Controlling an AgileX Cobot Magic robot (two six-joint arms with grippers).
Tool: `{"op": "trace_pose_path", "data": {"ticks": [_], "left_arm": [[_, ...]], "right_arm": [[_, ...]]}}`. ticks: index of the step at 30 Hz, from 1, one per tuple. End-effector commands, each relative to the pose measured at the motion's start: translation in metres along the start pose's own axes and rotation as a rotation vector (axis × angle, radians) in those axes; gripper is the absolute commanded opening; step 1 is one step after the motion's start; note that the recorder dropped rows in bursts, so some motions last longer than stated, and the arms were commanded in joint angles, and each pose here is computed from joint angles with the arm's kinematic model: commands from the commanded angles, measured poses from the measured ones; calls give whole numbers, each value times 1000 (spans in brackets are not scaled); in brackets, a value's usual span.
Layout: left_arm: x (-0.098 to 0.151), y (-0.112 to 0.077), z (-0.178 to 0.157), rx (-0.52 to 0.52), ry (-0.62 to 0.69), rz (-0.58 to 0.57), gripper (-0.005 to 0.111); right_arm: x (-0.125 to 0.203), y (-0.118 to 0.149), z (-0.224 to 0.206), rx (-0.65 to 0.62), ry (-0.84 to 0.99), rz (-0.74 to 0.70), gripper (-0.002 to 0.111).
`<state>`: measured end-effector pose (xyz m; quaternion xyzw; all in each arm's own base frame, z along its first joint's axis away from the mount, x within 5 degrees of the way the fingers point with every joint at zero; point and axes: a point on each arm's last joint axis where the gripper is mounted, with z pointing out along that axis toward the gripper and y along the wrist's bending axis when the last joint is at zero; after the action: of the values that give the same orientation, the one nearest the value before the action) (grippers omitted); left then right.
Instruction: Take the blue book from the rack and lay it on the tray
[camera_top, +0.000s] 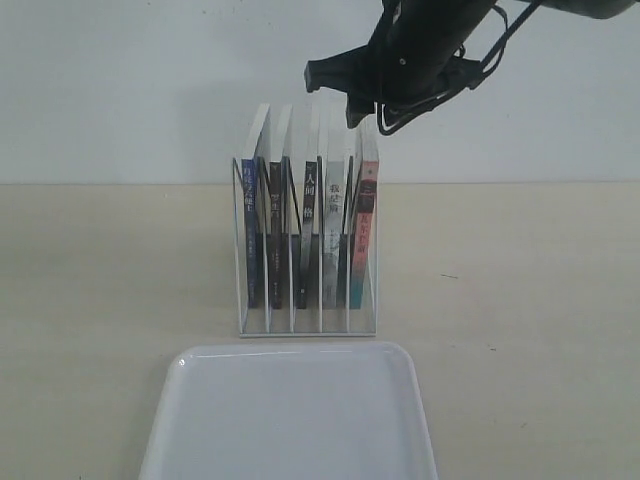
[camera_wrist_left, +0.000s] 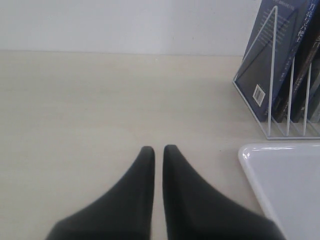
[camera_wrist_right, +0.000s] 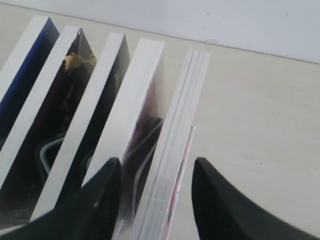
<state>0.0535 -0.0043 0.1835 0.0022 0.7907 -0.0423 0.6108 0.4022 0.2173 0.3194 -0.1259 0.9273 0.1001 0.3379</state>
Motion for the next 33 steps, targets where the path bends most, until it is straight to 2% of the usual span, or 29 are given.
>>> {"op": "trace_pose_path", "data": {"ticks": [1,20,22,25,27,30,33], "left_arm": [[1,0,0,-4,-4,-8,6],[1,0,0,-4,-4,-8,6],[1,0,0,-4,-4,-8,6],[1,0,0,-4,-4,-8,6],[1,0,0,-4,-4,-8,6],[1,0,0,-4,-4,-8,6],[1,0,0,-4,-4,-8,6]], "right_arm": [[-4,-4,-5,12,-19,6,43],[10,-6,27,33,73,4,43],[11,-6,27,36,83,4,38],[12,-6,27,41,100,5,10],[13,-6,27,41,102,5,2],[12,-6,27,37,95,15,1],[4,-5,9,27,41,58,1]]}}
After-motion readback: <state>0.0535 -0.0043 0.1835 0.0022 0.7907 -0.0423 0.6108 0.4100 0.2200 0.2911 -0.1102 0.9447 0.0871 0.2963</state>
